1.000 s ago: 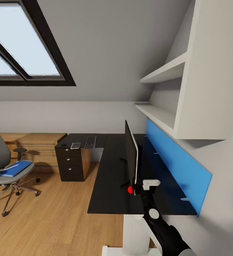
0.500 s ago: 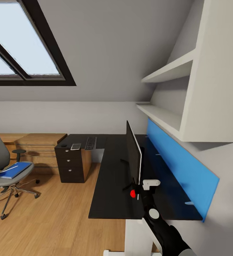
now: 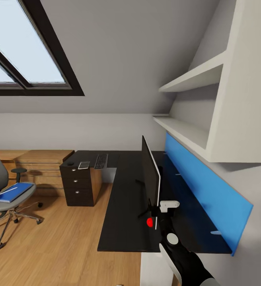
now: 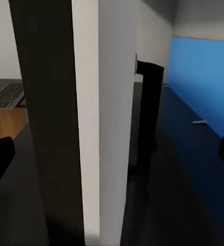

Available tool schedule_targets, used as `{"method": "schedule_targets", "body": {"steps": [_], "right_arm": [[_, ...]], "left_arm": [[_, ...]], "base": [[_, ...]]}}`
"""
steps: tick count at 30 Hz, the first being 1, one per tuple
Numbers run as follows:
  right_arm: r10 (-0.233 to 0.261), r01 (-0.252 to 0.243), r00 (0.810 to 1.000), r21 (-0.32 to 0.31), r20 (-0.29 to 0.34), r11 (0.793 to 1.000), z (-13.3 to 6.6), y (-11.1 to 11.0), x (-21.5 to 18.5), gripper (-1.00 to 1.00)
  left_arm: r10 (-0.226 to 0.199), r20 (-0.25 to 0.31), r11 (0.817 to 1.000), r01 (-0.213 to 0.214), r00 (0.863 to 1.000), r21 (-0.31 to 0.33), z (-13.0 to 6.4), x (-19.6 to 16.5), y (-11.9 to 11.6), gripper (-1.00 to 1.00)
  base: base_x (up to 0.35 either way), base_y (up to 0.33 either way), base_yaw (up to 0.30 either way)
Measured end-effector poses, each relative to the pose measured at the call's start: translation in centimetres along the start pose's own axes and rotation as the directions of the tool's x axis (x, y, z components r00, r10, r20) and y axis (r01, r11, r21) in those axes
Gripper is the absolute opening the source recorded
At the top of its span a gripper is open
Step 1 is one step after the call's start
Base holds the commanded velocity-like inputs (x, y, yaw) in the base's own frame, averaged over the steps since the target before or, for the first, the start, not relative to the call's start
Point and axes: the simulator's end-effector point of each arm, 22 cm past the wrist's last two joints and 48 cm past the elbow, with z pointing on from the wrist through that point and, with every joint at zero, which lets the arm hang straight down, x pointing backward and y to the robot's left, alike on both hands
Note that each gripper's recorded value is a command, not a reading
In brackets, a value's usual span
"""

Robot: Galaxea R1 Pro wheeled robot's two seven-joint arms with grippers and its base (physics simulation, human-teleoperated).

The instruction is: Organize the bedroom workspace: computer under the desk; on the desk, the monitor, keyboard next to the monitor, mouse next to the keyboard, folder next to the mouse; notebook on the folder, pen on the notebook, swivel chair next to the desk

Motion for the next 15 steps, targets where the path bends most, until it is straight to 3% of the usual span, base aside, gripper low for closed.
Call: {"method": "schedule_targets", "body": {"steps": [8, 15], "right_arm": [[0.0, 0.0, 1.0, 0.0, 0.0, 1.0, 0.0, -0.02, 0.0, 1.0], [-0.002, 0.002, 1.0, 0.0, -0.004, 1.0, -0.04, -0.02, 0.22, 1.0]], "left_arm": [[0.0, 0.0, 1.0, 0.0, 1.0, 0.0, 0.0, 0.0, 0.0, 1.0], [0.0, 0.0, 1.0, 0.0, 1.0, 0.0, -0.01, -0.01, 0.02, 1.0]], "base": [[0.016, 0.009, 0.0], [0.074, 0.101, 0.0]]}}
